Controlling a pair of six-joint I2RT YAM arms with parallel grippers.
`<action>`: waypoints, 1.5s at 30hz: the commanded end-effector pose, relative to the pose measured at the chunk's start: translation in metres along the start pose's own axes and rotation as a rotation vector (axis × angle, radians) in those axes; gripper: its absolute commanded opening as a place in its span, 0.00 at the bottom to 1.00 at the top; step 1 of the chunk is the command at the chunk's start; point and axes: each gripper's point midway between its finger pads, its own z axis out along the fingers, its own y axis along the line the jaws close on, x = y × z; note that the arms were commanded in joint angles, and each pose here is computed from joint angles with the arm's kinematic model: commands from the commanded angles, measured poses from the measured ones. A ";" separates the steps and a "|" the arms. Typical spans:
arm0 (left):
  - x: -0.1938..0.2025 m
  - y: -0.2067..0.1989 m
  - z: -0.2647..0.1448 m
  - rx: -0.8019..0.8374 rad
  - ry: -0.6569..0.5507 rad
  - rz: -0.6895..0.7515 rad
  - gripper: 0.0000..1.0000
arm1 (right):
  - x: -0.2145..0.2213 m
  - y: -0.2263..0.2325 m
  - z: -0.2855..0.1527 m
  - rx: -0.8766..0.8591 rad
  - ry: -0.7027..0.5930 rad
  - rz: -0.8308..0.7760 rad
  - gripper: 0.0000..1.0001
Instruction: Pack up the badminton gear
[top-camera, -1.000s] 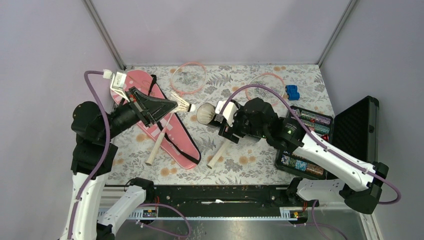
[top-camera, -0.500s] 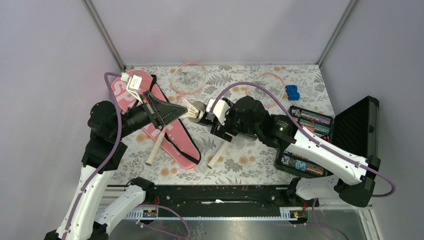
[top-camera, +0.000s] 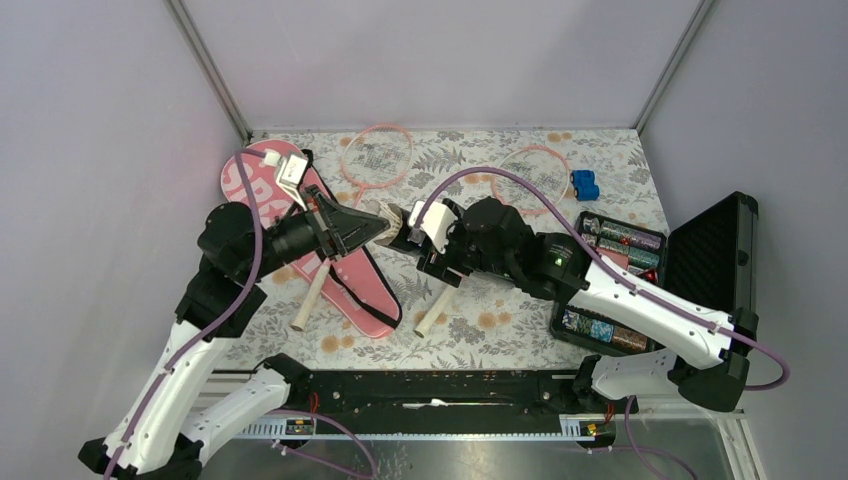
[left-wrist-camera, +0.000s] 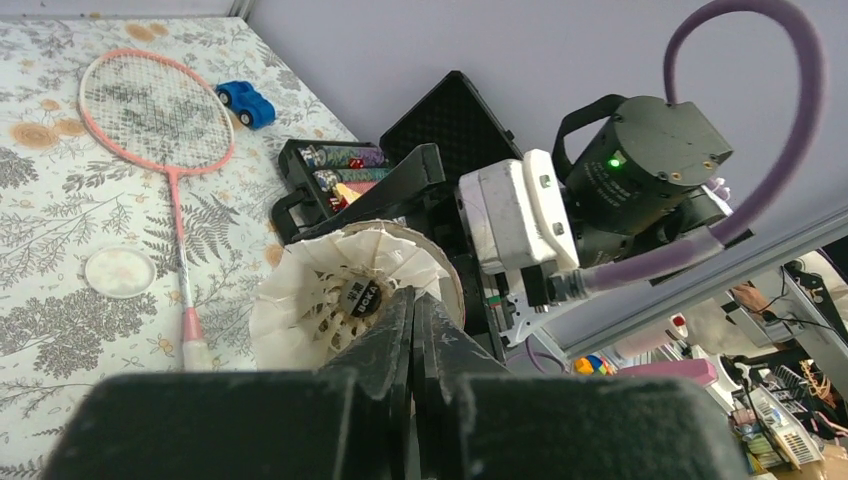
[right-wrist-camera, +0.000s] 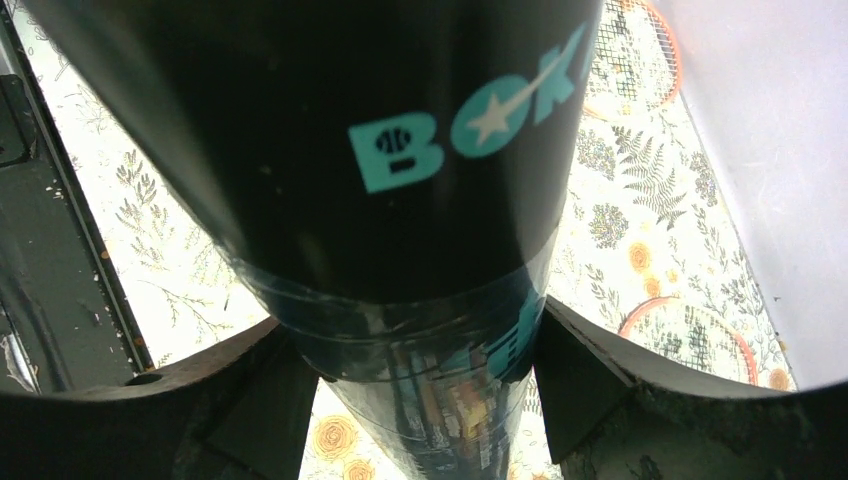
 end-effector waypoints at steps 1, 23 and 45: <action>-0.004 0.008 0.014 -0.039 -0.002 0.027 0.00 | -0.053 -0.014 -0.025 0.053 -0.180 0.013 0.28; -0.044 -0.057 -0.017 0.032 -0.166 0.021 0.49 | -0.033 -0.001 -0.042 0.046 -0.299 -0.060 0.29; 0.009 -0.004 0.012 -0.101 0.091 0.113 0.66 | -0.050 -0.006 -0.057 0.050 -0.334 -0.054 0.31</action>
